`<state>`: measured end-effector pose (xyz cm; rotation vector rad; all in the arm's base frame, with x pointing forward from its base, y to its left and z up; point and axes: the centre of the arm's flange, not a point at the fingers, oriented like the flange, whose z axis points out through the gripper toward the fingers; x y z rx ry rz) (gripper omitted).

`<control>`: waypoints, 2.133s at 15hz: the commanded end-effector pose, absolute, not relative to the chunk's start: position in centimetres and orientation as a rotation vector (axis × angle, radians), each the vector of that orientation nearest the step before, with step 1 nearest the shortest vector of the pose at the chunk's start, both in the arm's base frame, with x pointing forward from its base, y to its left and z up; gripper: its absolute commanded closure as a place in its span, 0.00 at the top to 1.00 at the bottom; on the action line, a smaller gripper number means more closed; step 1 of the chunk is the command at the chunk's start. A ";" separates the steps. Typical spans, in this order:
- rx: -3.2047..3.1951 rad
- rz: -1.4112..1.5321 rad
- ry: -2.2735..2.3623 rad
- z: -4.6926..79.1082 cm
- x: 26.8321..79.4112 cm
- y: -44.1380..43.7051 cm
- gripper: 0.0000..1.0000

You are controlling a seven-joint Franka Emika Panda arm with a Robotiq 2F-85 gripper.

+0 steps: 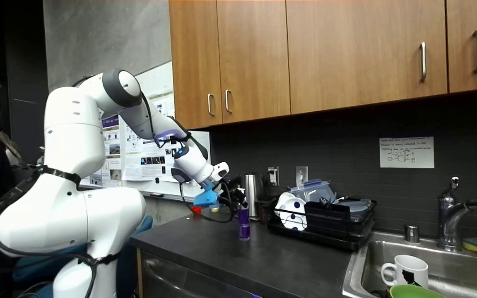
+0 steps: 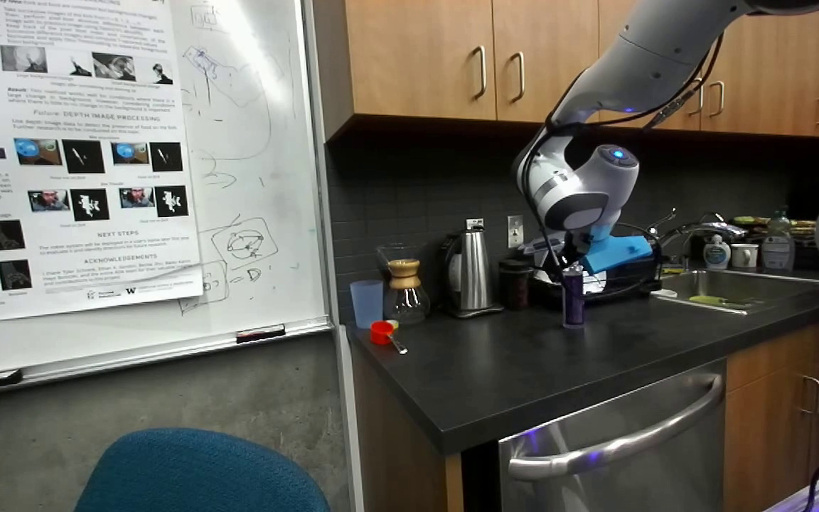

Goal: Move the purple bottle to the right and then lay it in the counter

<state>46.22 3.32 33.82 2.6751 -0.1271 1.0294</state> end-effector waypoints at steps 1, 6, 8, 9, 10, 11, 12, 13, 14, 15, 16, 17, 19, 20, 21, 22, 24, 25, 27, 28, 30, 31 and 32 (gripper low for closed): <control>2.586 1.089 -0.077 37.9 45.9 5.1 1.00; 2.518 1.192 -0.054 41.4 46.7 5.5 1.00; 2.506 1.208 -0.051 42.0 47.0 5.6 0.73; 2.503 1.205 -0.048 42.0 47.1 5.6 0.68; 2.498 1.204 -0.044 42.0 47.1 5.6 0.59; 2.497 1.199 -0.039 42.0 47.1 5.6 0.52; 2.495 1.196 -0.036 42.0 47.1 5.6 0.44; 2.492 1.194 -0.034 42.0 47.1 5.5 0.35; 2.490 1.189 -0.035 42.1 47.1 5.5 0.28; 2.490 1.188 -0.032 42.1 47.1 5.5 0.19; 2.491 1.178 -0.032 42.1 47.0 5.5 0.12; 2.490 1.177 -0.030 42.1 47.0 5.4 0.56; 2.486 1.170 -0.028 42.1 46.8 5.3 0.52; 2.484 1.166 -0.027 42.1 46.7 5.3 0.57; 2.478 1.160 -0.030 42.2 46.7 5.1 0.62; 2.476 1.157 -0.030 42.2 46.7 5.0 0.69; 2.471 1.147 -0.029 42.1 46.6 4.8 0.83; 2.471 1.143 -0.028 42.0 46.6 4.8 0.89; 2.472 1.129 -0.028 41.8 46.5 4.7 0.62; 2.475 1.120 -0.029 41.7 46.5 4.6 0.63; 2.480 1.100 -0.038 41.2 46.2 4.7 0.80; 2.483 1.093 -0.041 41.0 46.1 4.6 0.86; 2.484 1.085 -0.044 40.9 45.9 4.7 0.66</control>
